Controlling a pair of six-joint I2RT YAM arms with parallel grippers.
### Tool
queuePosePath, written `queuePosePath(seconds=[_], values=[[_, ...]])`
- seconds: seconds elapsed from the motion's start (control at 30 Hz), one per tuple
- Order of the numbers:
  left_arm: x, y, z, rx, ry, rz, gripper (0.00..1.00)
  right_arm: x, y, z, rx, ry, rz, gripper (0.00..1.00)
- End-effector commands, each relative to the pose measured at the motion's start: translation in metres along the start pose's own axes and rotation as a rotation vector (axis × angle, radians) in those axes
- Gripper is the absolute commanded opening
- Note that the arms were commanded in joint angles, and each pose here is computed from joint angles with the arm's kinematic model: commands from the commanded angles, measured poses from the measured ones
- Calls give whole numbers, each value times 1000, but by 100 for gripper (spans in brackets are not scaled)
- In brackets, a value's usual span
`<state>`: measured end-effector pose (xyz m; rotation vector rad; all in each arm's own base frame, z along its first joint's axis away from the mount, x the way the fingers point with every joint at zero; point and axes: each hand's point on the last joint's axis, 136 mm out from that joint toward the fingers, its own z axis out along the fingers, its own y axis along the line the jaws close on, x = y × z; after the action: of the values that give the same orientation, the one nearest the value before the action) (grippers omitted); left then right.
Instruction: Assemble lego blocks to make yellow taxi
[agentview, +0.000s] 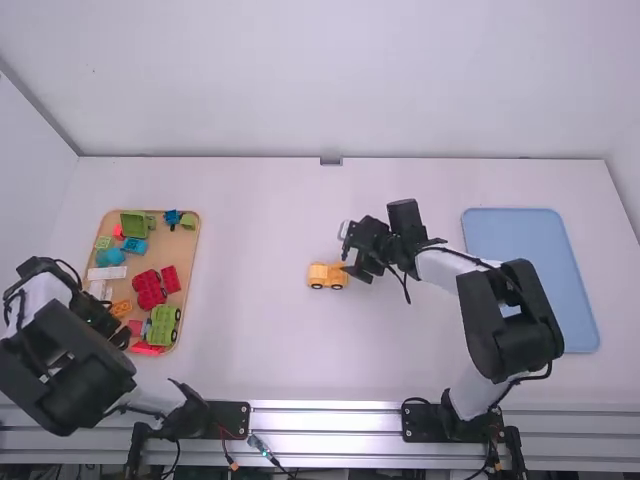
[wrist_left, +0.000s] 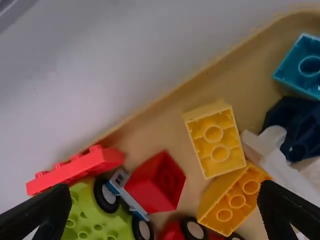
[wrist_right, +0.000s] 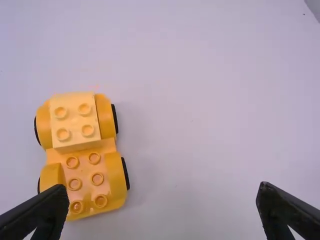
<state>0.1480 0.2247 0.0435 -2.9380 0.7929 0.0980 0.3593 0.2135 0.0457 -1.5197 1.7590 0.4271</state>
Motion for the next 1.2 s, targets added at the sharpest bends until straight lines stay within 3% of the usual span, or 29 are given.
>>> queuePosePath(seconds=[0.0, 0.13, 0.3, 0.43, 0.5, 0.57, 0.97, 1.17], values=[[-17, 4, 3, -14, -48, -36, 99, -5, 0, -4, 3, -15, 8, 99], [-27, -4, 4, 18, -55, -70, 87, -6, 0, -4, 2, -15, 7, 99], [-26, -22, 9, 91, -47, -29, 97, -7, -1, -4, 7, -19, 4, 99], [-22, -15, 22, 67, -35, -60, 89, -7, 0, -4, 5, -18, 4, 99], [-20, -6, 28, 39, -25, -125, 74, -6, -1, -4, 7, -18, 4, 99], [-20, -2, 32, 34, -26, -153, 71, -7, -1, -4, 7, -19, 4, 99], [-7, -18, 62, 208, 48, -161, 68, -6, 1, -4, 1, -14, 8, 99], [-5, -20, 60, 205, 51, -95, 78, -6, 1, -4, 1, -15, 8, 99]])
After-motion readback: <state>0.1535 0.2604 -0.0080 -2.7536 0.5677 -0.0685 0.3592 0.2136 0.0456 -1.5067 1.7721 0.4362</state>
